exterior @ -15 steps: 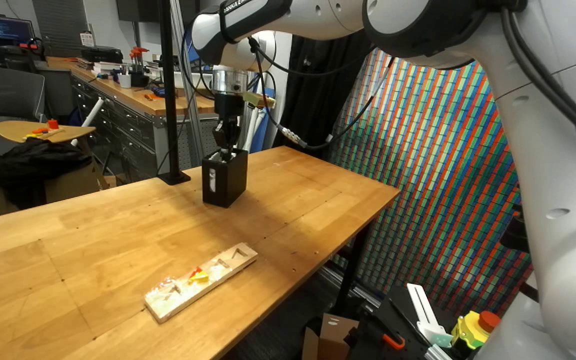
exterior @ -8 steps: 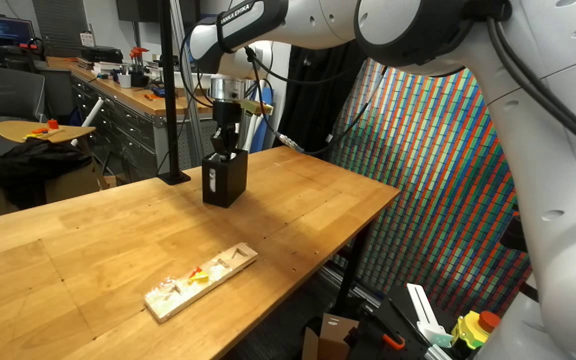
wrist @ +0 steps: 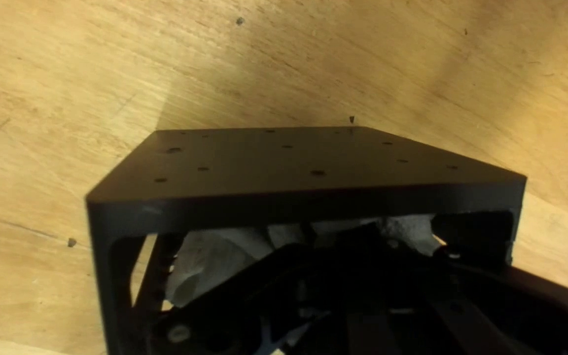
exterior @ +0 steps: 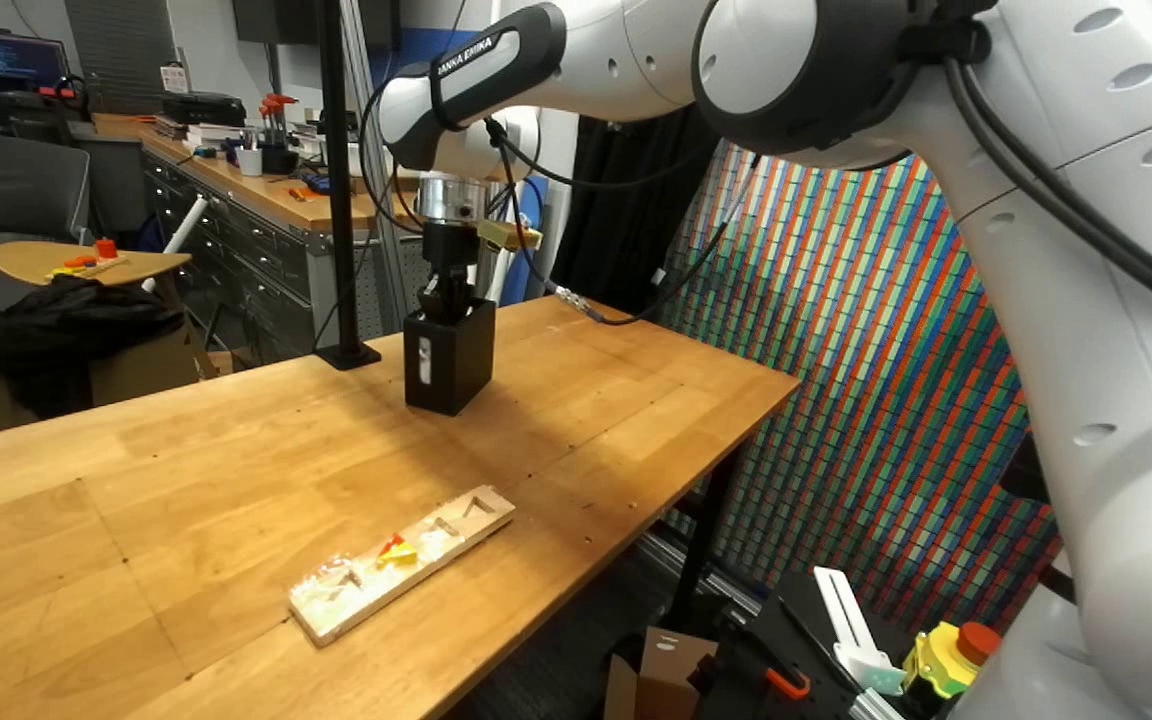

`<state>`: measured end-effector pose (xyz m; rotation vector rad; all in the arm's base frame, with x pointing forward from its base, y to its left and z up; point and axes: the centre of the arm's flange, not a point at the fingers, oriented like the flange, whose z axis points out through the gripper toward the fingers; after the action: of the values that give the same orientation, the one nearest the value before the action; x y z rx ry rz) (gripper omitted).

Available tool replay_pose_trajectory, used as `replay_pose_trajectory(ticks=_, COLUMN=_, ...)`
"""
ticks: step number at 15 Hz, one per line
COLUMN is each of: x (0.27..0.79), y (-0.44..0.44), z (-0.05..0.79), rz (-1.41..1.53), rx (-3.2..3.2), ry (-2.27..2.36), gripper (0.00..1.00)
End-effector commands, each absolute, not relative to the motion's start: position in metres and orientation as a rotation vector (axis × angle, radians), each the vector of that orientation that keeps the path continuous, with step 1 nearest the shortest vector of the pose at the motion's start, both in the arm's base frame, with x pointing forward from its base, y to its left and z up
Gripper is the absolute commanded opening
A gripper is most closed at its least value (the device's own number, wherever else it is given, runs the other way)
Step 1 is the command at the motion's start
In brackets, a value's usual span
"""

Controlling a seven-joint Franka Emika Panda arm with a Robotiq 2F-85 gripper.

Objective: Pick up the cloth from the table and put it in the box

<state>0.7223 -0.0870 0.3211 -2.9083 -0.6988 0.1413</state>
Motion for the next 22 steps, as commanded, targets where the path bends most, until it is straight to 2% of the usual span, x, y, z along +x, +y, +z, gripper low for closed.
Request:
replay_pose_trajectory(ticks=1, x=0.734, y=-0.086, z=0.305, rz=0.098, rx=-2.864, ry=-0.693, gripper=0.0)
replay_pose_trajectory(ticks=10, x=0.726, y=-0.07, z=0.26, rz=0.133, rx=-2.743, ry=-0.643, gripper=0.0)
replay_pose_trajectory(ticks=22, x=0.697, y=-0.067, z=0.359, rz=0.039, rx=-2.843, ry=-0.602, gripper=0.0)
